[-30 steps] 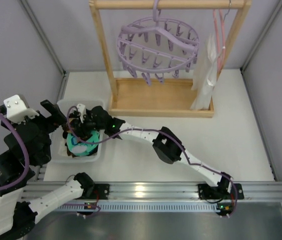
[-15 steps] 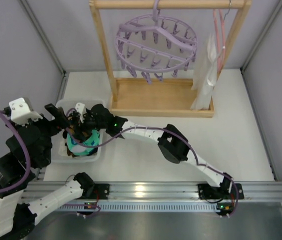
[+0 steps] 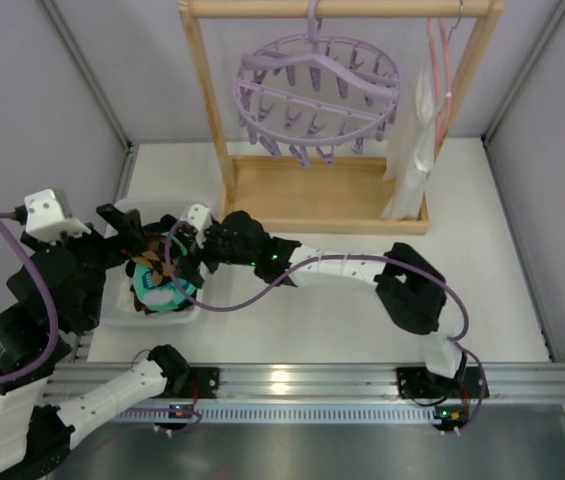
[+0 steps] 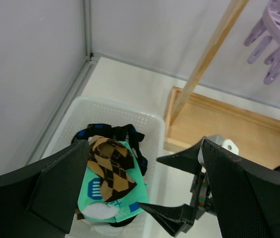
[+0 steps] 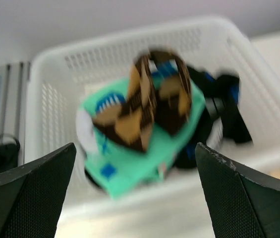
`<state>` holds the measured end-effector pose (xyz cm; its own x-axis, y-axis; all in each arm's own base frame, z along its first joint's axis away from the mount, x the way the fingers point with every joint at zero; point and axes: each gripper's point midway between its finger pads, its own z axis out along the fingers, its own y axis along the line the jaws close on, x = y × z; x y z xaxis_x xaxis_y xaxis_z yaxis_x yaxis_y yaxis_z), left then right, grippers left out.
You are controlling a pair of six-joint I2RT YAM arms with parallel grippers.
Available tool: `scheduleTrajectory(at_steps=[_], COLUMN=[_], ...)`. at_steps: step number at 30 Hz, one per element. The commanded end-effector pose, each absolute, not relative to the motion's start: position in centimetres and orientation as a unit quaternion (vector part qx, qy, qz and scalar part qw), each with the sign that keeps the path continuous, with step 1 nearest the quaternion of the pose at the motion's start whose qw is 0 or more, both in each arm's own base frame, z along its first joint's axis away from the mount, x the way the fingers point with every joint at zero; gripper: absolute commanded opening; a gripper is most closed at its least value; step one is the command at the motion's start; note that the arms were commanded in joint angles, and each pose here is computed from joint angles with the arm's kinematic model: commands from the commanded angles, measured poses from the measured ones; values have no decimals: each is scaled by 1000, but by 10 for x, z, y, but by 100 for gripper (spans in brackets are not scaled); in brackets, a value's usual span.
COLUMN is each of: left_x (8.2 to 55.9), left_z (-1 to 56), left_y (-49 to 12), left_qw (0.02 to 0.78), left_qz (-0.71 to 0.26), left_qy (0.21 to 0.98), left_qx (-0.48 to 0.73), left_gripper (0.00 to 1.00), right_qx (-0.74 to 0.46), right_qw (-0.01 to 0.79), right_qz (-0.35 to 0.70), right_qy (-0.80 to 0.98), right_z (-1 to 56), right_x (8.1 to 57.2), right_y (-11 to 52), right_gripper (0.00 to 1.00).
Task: Remove the socks clipped to the hanger
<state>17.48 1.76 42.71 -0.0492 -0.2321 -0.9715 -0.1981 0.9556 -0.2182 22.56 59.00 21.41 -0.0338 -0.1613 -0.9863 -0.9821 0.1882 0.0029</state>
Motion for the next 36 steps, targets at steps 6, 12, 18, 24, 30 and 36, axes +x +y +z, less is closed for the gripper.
scheduleTrajectory(at_steps=[6,12,18,24,30,36], left_x=[214,241,281,261,212,197], left_z=[427,406,355,346,353,353], left_y=[-49,-68,-46,-29,-17,-17], left_qw=[698,682,632,646,670,672], left_qz=[-84,-93,-121,-97,-75,-68], left_qy=[708,725,761,753,736,735], left_qx=[-70,-35,-81,-80,-69,-53], left_gripper=[98,99,98,99,99,99], right_qx=[-273,-154,-22,16,2,10], right_qw=[584,591,638,647,667,659], right_qz=[293,128,18,-12,46,7], right_qy=[706,782,769,762,744,752], right_z=[244,244,294,320,327,322], right_x=[267,271,249,213,189,176], right_y=[406,251,125,56,39,11], right_gripper=[99,99,99,100,99,99])
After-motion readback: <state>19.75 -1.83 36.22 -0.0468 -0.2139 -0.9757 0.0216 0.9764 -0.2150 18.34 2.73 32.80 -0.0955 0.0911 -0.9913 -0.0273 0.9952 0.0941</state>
